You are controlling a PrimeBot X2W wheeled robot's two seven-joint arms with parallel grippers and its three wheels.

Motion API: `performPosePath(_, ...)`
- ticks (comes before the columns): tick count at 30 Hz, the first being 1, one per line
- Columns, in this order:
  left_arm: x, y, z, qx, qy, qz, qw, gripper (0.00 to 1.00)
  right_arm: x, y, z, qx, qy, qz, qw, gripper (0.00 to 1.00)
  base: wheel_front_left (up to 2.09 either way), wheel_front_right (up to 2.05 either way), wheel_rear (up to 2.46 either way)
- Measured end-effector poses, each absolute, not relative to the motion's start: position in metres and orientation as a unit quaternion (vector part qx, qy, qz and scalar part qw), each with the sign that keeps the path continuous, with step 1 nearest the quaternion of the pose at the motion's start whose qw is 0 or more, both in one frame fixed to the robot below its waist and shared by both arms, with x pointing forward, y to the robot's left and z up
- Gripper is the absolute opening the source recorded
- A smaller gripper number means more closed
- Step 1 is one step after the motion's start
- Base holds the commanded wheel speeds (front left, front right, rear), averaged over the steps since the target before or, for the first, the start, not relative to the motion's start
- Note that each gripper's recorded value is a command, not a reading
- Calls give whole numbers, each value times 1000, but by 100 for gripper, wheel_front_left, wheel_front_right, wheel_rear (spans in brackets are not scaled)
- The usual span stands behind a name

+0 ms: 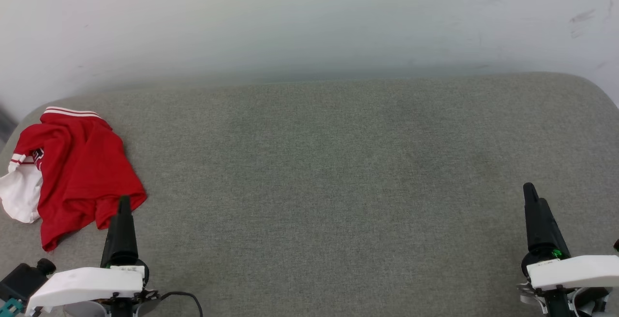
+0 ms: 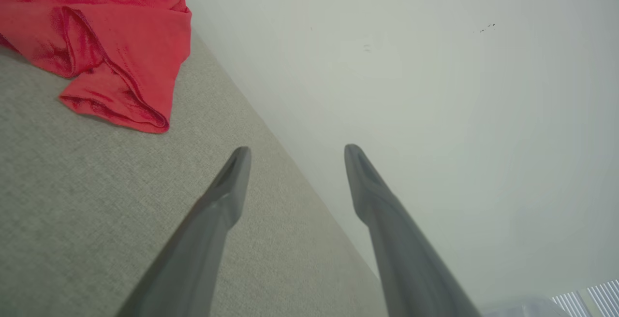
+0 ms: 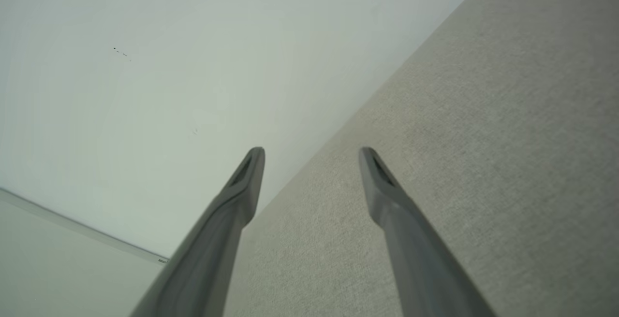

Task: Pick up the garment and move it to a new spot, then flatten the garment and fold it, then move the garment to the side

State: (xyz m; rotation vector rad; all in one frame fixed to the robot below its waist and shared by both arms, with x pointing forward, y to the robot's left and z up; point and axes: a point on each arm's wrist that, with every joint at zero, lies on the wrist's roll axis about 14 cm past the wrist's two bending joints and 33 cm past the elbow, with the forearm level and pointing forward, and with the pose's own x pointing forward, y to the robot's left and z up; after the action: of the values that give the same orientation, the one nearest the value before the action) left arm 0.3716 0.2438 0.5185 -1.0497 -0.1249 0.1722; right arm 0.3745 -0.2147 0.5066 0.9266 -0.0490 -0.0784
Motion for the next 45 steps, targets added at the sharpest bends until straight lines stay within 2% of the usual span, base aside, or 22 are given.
performPosePath(9, 375, 213, 539, -380, -53, 62, 921, 100, 378, -208, 534, 310, -55, -11, 949, 100, 0, 0, 0)
performPosePath(20, 376, 177, 548, -241, -50, 29, 969, 100, 377, -200, 549, 202, -77, 6, 976, 100, 0, 0, 0)
performPosePath(29, 371, 165, 535, -170, -28, 32, 984, 100, 373, -198, 549, 141, -80, 7, 987, 100, 0, 0, 0)
performPosePath(45, 364, 130, 548, -38, -64, -6, 997, 100, 370, -183, 546, 50, -81, 29, 995, 100, 0, 0, 0)
